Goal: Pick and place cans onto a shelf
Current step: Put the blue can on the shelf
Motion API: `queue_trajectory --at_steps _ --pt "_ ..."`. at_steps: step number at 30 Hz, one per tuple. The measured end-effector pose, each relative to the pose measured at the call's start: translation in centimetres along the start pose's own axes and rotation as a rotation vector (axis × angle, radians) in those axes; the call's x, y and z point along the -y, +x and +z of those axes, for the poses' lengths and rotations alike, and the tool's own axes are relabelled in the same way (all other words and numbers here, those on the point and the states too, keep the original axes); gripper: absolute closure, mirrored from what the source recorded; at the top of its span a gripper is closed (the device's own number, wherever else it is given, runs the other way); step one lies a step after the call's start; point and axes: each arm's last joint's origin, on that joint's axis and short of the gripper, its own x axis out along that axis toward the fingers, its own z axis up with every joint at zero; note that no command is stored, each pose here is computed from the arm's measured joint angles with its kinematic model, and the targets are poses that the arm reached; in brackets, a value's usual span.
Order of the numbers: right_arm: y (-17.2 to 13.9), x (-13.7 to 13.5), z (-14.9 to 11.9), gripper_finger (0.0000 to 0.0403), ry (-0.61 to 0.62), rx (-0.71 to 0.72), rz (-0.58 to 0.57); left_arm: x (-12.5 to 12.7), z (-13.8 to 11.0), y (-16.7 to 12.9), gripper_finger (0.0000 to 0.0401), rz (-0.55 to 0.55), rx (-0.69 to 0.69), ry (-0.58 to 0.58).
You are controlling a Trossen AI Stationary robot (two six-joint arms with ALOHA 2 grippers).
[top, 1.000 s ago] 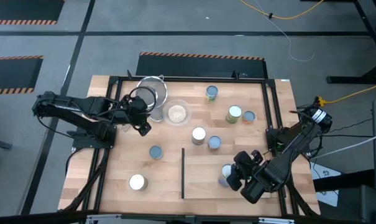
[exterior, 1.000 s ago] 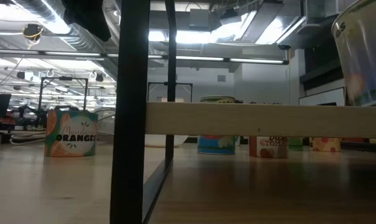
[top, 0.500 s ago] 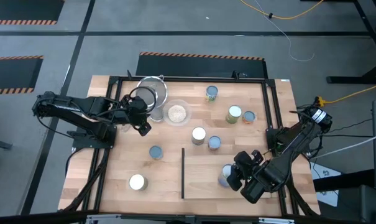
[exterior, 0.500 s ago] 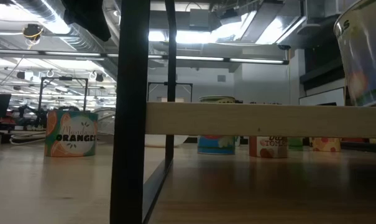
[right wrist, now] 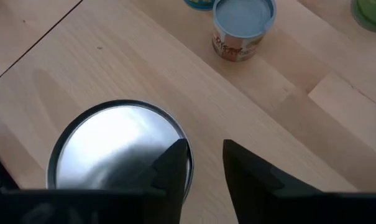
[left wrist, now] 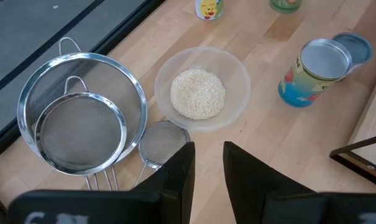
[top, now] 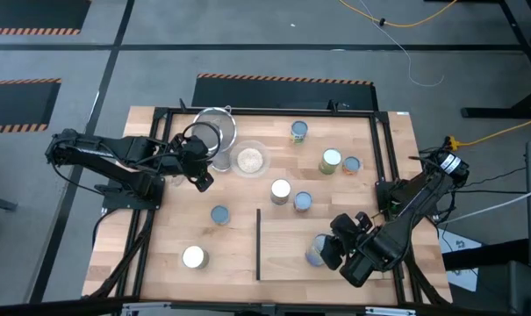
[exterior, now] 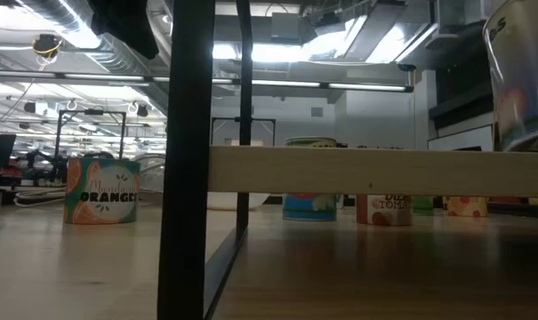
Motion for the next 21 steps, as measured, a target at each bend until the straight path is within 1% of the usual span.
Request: queue_trajectory --at_steps 6,17,21 --pt "-0.7 -0.4 0.4 0.0293 0.011 -0.001 0.020 0.0 0.0 0.0 0.0325 0.000 0.000 0.000" --pt "-1.2 -0.4 0.6 0.0293 0.009 -0.002 0.023 0.0 0.0 0.0 0.0324 0.000 0.000 0.000" --pt "-1.9 -0.4 1.0 0.0292 -0.033 -0.029 0.078 0.0 0.0 0.0 0.0324 0.000 0.000 0.000"
